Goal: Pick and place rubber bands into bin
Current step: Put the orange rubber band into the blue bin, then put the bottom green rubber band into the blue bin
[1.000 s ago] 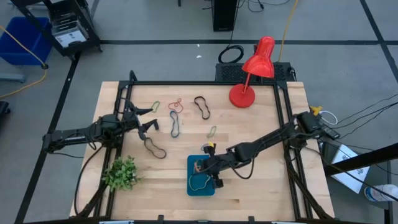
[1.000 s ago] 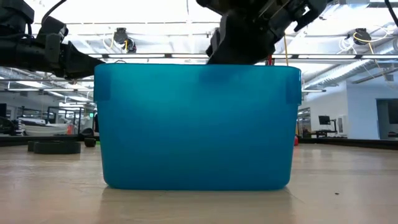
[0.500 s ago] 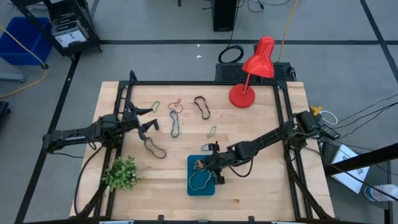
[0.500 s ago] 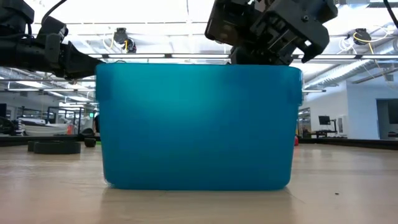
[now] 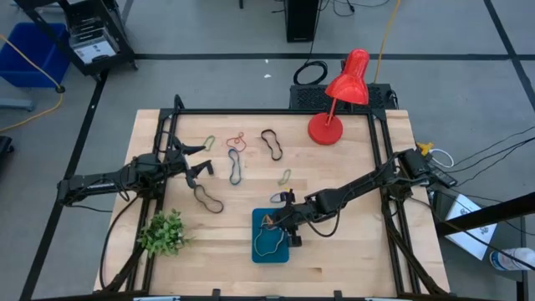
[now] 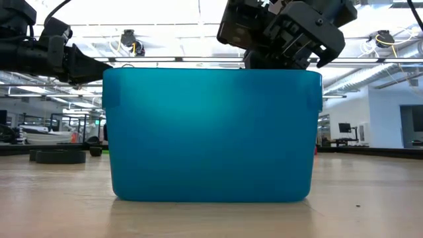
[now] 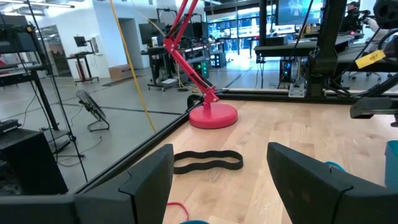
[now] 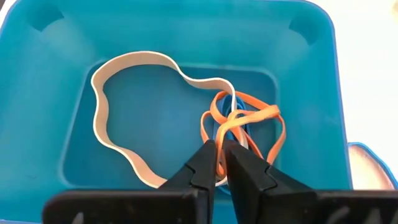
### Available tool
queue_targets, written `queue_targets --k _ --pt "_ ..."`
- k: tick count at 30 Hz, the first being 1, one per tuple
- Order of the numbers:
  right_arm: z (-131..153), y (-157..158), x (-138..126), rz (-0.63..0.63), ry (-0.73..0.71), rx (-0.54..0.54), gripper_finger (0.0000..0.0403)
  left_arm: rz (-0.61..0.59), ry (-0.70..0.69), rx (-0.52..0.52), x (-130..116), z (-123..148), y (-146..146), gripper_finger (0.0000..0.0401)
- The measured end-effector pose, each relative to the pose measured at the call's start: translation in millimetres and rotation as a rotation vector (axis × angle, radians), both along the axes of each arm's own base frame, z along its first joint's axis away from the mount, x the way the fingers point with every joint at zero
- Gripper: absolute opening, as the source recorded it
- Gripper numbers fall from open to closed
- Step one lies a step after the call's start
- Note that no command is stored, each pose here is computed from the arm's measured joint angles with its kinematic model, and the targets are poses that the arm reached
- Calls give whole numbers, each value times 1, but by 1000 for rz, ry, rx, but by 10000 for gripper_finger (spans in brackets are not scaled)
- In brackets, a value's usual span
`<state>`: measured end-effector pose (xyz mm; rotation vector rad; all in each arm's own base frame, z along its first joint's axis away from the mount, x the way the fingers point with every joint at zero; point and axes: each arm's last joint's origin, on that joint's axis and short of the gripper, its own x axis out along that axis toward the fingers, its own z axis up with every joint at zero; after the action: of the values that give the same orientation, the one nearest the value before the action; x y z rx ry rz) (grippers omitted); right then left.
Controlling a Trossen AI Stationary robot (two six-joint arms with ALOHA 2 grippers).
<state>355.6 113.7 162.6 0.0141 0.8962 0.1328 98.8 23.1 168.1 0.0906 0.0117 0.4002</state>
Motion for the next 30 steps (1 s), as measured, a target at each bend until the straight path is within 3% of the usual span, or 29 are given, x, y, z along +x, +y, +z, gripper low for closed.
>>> queue_targets --k 6,15,21,27,30 --pt "0 0 0 -2 0 1 61 0 0 0 0 0 0 267" --pt "8 0 -1 5 -21 3 150 -1 0 0 0 0 0 267" --pt "47 -6 -13 10 -111 23 184 0 1 0 0 0 0 267" --pt "97 -18 -34 61 -237 -11 192 -1 5 0 0 0 0 267" --pt "116 -29 -43 15 -302 -66 189 -1 5 -1 0 0 0 267"
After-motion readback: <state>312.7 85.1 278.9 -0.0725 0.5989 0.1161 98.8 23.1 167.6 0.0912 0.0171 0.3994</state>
